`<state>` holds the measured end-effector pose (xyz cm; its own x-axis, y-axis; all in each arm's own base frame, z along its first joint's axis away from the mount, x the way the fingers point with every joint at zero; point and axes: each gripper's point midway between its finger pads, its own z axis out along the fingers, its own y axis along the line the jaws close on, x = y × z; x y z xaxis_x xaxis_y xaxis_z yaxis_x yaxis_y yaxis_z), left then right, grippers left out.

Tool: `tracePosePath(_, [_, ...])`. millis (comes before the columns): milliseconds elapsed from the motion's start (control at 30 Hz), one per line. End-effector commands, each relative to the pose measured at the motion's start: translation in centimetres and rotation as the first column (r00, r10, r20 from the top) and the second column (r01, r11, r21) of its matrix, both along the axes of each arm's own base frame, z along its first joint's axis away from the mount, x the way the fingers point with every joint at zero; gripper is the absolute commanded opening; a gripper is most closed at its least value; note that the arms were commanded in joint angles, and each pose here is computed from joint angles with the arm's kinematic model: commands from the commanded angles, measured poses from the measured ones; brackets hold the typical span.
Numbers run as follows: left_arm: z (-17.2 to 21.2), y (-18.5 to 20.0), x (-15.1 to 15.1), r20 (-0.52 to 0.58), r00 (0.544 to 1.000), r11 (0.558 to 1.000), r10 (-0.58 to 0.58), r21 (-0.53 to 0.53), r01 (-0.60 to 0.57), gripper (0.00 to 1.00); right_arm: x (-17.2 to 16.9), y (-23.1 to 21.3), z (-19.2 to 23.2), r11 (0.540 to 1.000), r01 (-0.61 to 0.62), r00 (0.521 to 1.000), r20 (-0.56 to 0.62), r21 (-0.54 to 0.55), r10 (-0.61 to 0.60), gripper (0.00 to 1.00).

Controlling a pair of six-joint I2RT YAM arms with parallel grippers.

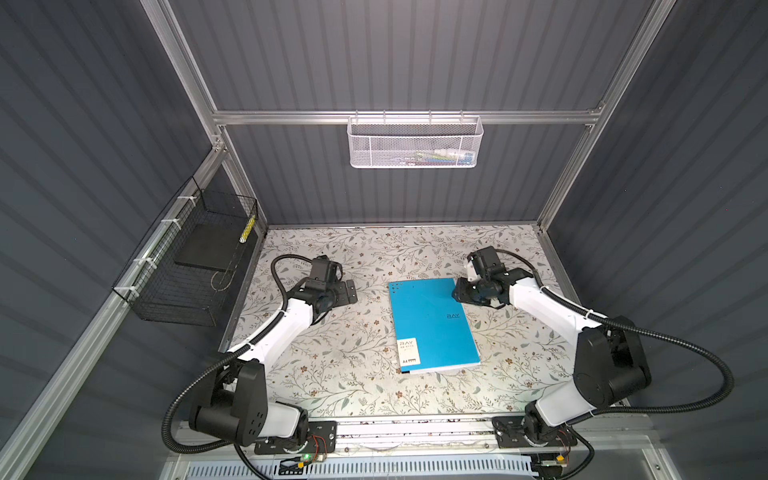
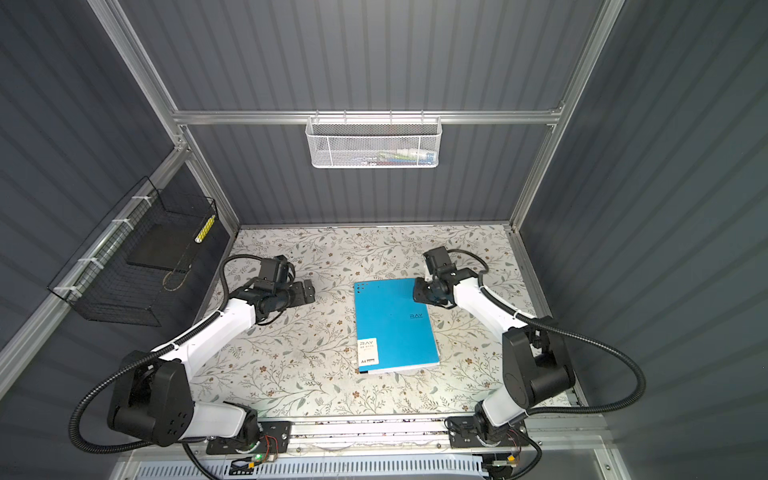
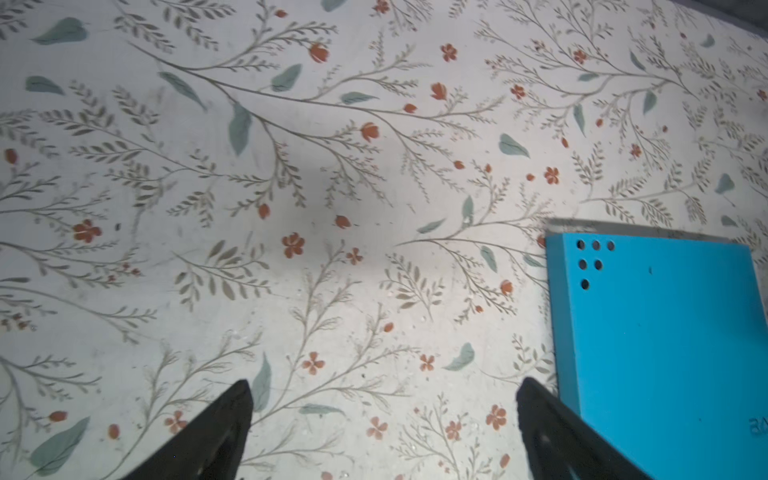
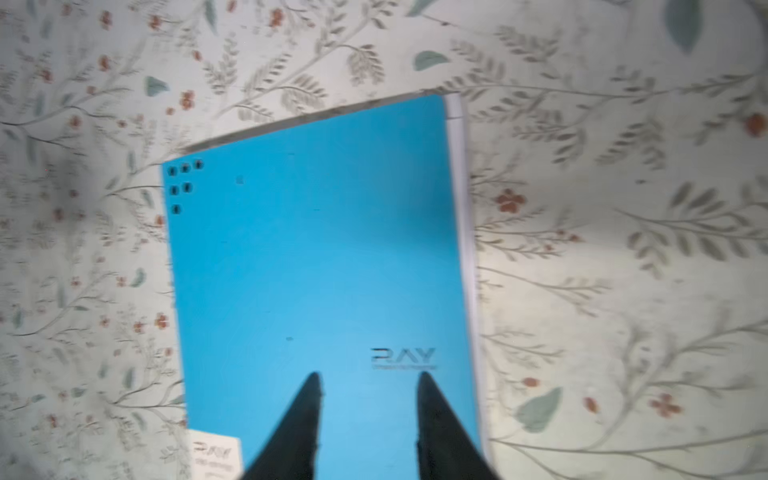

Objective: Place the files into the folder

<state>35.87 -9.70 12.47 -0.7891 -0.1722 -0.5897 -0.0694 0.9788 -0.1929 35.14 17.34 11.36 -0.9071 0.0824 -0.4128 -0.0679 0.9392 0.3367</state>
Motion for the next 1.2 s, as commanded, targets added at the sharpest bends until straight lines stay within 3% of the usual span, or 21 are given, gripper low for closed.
tracePosePath(0, [-0.6, 2.2, 0.3, 0.000, 0.999, 0.999, 0.042, 0.029, -0.042, 1.00, -2.1, 4.6, -1.2, 0.985, -0.174, 0.983, -0.056, 0.012, 0.174, 0.22])
tracePosePath(167, [-1.6, 5.3, 1.4, 0.000, 0.991, 0.991, 0.134, 0.022, -0.134, 1.00, -3.9, 9.2, -4.9, 0.958, -0.284, 0.946, -0.148, 0.045, 0.288, 0.06])
tracePosePath(367, [-2.4, 7.7, 1.5, 0.027, 0.980, 0.978, 0.198, 0.055, -0.199, 0.99, -5.6, 8.2, -11.0, 0.946, -0.314, 0.912, -0.304, -0.080, 0.276, 0.03])
tracePosePath(500, [-2.7, 8.9, 1.9, 0.051, 0.973, 0.969, 0.223, 0.100, -0.228, 0.99, -5.9, 8.5, -12.0, 0.945, -0.322, 0.906, -0.309, -0.059, 0.289, 0.06])
tracePosePath(667, [-2.4, 11.7, 3.0, 0.134, 0.956, 0.931, 0.260, 0.230, -0.285, 1.00, -2.8, 7.6, -4.7, 0.968, -0.252, 0.966, -0.073, -0.022, 0.249, 0.20])
tracePosePath(733, [-1.6, 13.0, 3.5, 0.179, 0.946, 0.902, 0.270, 0.296, -0.314, 0.99, -1.0, 4.1, -1.4, 0.986, -0.157, 0.986, 0.044, -0.055, 0.159, 0.21])
tracePosePath(800, [-1.1, 13.8, 4.0, 0.250, 0.933, 0.882, 0.258, 0.332, -0.333, 1.00, 0.4, -0.6, 0.6, 0.996, -0.039, 0.991, 0.124, -0.084, 0.050, 0.33])
tracePosePath(867, [-1.0, 14.2, 4.7, 0.311, 0.920, 0.878, 0.240, 0.334, -0.342, 1.00, 1.5, -5.8, 2.0, 0.992, 0.086, 0.973, 0.221, -0.092, -0.064, 0.38])
tracePosePath(1000, [-1.5, 14.0, 5.8, 0.374, 0.906, 0.883, 0.198, 0.333, -0.331, 0.99, 2.4, -15.8, 3.2, 0.936, 0.339, 0.859, 0.437, -0.097, -0.266, 0.30])
tracePosePath(1100, [-2.5, 13.0, 6.7, 0.392, 0.908, 0.908, 0.150, 0.310, -0.284, 0.99, 2.6, -19.9, 3.1, 0.895, 0.431, 0.786, 0.534, -0.115, -0.311, 0.34])
tracePosePath(1167, [-3.4, 12.3, 7.0, 0.384, 0.916, 0.922, 0.114, 0.302, -0.241, 0.99, 2.6, -21.3, 2.1, 0.878, 0.454, 0.786, 0.534, -0.155, -0.312, 0.33])
